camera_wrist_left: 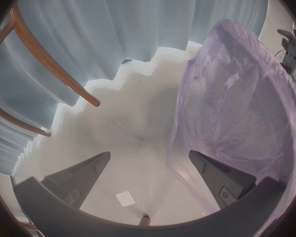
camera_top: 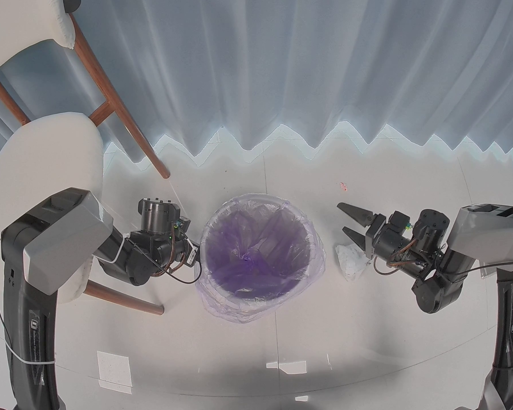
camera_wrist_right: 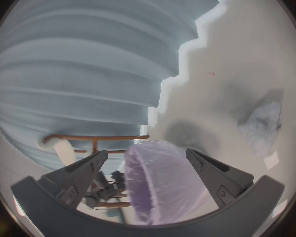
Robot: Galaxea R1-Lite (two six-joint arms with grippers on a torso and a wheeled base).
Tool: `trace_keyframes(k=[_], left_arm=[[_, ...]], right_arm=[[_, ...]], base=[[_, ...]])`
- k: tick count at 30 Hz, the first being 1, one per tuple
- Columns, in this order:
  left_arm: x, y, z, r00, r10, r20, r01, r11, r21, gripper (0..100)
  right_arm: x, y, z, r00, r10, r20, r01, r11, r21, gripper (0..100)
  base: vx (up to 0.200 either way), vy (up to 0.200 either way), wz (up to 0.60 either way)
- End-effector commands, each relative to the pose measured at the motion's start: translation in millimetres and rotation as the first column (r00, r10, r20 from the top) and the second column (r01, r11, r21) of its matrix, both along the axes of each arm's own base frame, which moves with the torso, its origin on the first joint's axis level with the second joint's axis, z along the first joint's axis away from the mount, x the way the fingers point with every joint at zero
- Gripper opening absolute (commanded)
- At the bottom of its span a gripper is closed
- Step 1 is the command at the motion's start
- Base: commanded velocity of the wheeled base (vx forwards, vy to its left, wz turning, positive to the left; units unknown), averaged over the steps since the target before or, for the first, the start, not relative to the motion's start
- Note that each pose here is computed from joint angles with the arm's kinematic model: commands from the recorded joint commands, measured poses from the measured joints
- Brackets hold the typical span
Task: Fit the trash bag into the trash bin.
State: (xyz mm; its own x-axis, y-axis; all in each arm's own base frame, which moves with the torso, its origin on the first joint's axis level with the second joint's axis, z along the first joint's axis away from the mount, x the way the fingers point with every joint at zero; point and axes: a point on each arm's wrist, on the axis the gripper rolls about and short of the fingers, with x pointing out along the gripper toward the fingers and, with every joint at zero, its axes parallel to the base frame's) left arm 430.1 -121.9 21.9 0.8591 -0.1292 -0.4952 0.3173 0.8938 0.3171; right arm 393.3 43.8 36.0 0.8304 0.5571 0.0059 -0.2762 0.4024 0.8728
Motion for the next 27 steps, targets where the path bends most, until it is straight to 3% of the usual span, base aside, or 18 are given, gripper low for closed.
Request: trace_keyframes(k=[1,9,11,13,20,27], left_arm=[[-3,-9,3,1.000,-0.022,0.005,0.022,1.000,-0.002,100],[-24,-15,39,0.997,-0.059,0.057,0.060,0.998,-0.007,100],[-34,-16,44,0.997,-0.065,0.049,0.065,0.998,-0.002,100],[-38,-11,44,0.998,-0.056,0.038,0.056,0.998,0.002,100],[-35,11,43,1.000,-0.002,0.029,0.002,1.000,0.004,100],[-39,16,72,0.995,0.001,0.099,0.001,1.000,-0.017,100]], right_arm=[[-19,-27,58,0.993,0.118,0.021,-0.120,0.979,0.163,100],[-18,-36,31,0.954,0.293,-0.069,-0.278,0.945,0.171,100],[-22,-45,14,0.906,0.406,-0.116,-0.383,0.906,0.178,100],[-21,-50,9,0.888,0.442,-0.127,-0.417,0.890,0.183,100],[-14,-50,-9,0.885,0.441,-0.147,-0.414,0.891,0.186,100],[-12,-50,-12,0.885,0.444,-0.143,-0.418,0.891,0.179,100]], base=[[0.000,0.000,0.00],[0.000,0.000,0.00],[0.000,0.000,0.00],[0.000,0.000,0.00],[0.000,0.000,0.00],[0.000,0.000,0.00]])
